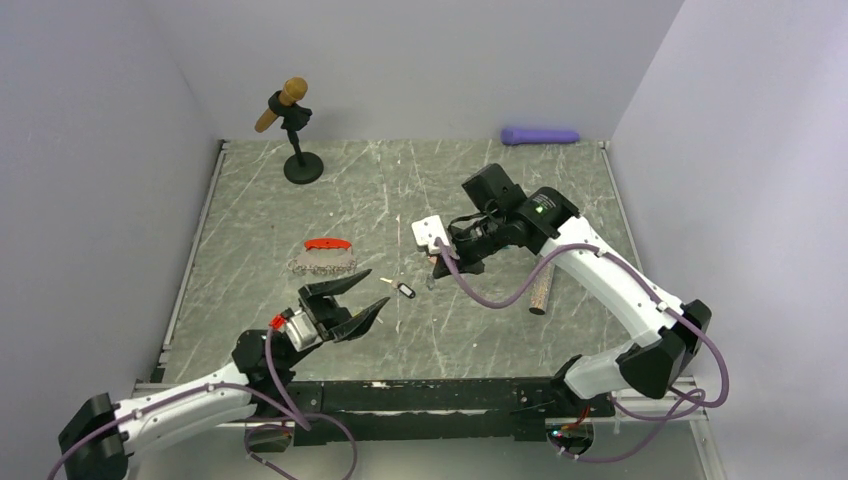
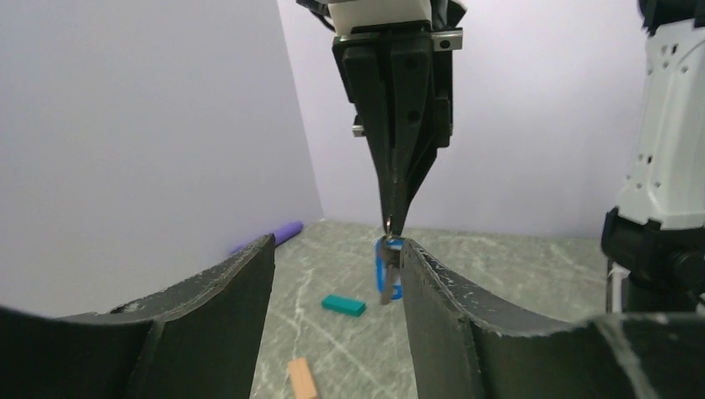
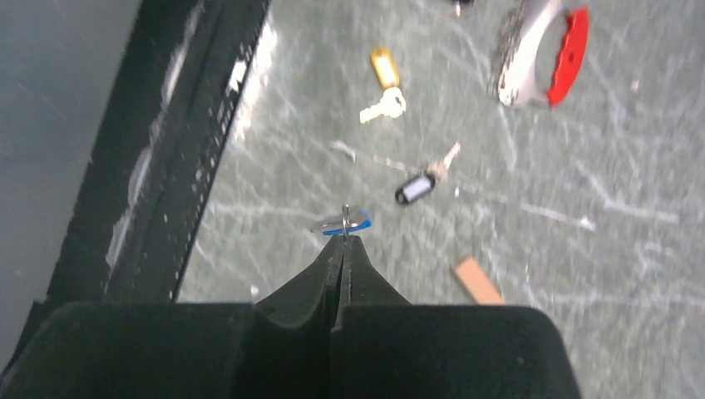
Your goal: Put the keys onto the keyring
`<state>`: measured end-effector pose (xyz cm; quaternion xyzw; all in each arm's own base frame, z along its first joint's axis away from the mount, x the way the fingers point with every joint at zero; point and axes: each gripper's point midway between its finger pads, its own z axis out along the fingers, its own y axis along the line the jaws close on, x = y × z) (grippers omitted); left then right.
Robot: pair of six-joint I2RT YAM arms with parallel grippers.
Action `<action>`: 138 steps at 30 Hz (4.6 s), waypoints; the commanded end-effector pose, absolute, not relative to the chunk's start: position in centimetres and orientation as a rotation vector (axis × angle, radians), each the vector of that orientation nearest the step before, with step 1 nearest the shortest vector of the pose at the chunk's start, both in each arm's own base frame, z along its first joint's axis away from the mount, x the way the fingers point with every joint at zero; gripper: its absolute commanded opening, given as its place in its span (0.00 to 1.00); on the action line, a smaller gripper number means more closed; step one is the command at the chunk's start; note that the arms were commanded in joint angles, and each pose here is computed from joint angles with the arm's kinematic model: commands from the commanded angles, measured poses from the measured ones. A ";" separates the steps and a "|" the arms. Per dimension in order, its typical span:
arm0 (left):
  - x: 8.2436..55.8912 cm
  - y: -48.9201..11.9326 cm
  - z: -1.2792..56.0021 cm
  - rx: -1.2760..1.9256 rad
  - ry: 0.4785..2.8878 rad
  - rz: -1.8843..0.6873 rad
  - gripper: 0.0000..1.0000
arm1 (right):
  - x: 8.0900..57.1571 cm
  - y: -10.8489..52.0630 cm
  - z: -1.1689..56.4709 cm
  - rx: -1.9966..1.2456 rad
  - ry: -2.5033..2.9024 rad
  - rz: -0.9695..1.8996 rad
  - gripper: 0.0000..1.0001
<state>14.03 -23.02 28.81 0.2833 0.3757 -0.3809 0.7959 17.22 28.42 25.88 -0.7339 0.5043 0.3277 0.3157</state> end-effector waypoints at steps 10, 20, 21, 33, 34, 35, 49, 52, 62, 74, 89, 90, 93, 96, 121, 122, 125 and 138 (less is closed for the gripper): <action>15.8 -21.7 22.4 0.713 1.059 -0.645 0.63 | 19.8 16.1 17.4 -2.061 1.870 0.381 0.00; 15.9 -22.5 21.7 0.735 1.091 -0.667 0.62 | 20.1 9.5 11.9 -2.008 2.180 0.165 0.00; 15.9 -22.5 21.7 0.735 1.093 -0.669 0.61 | 20.3 9.4 11.2 -2.006 2.199 0.158 0.00; 15.4 -21.7 22.1 0.704 1.104 -0.696 0.60 | 24.4 12.4 5.5 -1.905 2.335 0.178 0.00; 15.4 -21.6 22.2 0.702 1.104 -0.695 0.60 | 24.6 12.8 5.2 -1.901 2.335 0.185 0.00; 15.4 -21.6 22.2 0.700 1.104 -0.695 0.60 | 24.8 13.2 5.0 -1.892 2.335 0.197 0.00; 15.3 -21.7 22.2 0.703 1.107 -0.700 0.61 | 25.5 16.9 3.1 -1.821 2.304 0.284 0.00; 15.3 -21.7 22.2 0.702 1.108 -0.699 0.61 | 25.7 17.2 2.4 -1.815 2.314 0.285 0.00; 15.4 -21.5 22.2 0.698 1.113 -0.698 0.61 | 25.8 18.4 1.7 -1.826 2.313 0.289 0.00; 15.3 -21.6 22.1 0.696 1.114 -0.703 0.61 | 25.7 18.7 1.9 -1.806 2.310 0.306 0.08; 15.3 -21.5 22.2 0.690 1.112 -0.706 0.61 | 25.9 18.9 3.0 -1.766 2.295 0.326 0.20; 15.3 -21.5 22.2 0.689 1.111 -0.706 0.61 | 26.0 18.9 3.1 -1.759 2.297 0.330 0.21; 15.3 -21.5 22.2 0.689 1.112 -0.708 0.61 | 26.1 18.9 3.4 -1.743 2.299 0.346 0.23; 15.3 -21.5 22.3 0.688 1.111 -0.707 0.61 | 26.3 18.8 3.8 -1.725 2.295 0.359 0.25; 20.0 -18.9 22.2 0.469 1.540 -0.511 0.99 | 27.2 18.5 12.7 -1.427 2.047 0.707 0.40; 20.3 -18.8 22.1 0.468 1.577 -0.500 0.99 | 27.0 18.6 13.3 -1.411 2.022 0.739 0.40; 21.7 -18.7 21.3 0.434 1.702 -0.517 0.99 | 26.4 19.0 15.1 -1.366 1.931 0.844 0.42; 28.5 -15.1 18.7 0.245 2.126 -0.513 1.00 | 24.7 18.3 17.2 -1.291 1.712 0.971 0.47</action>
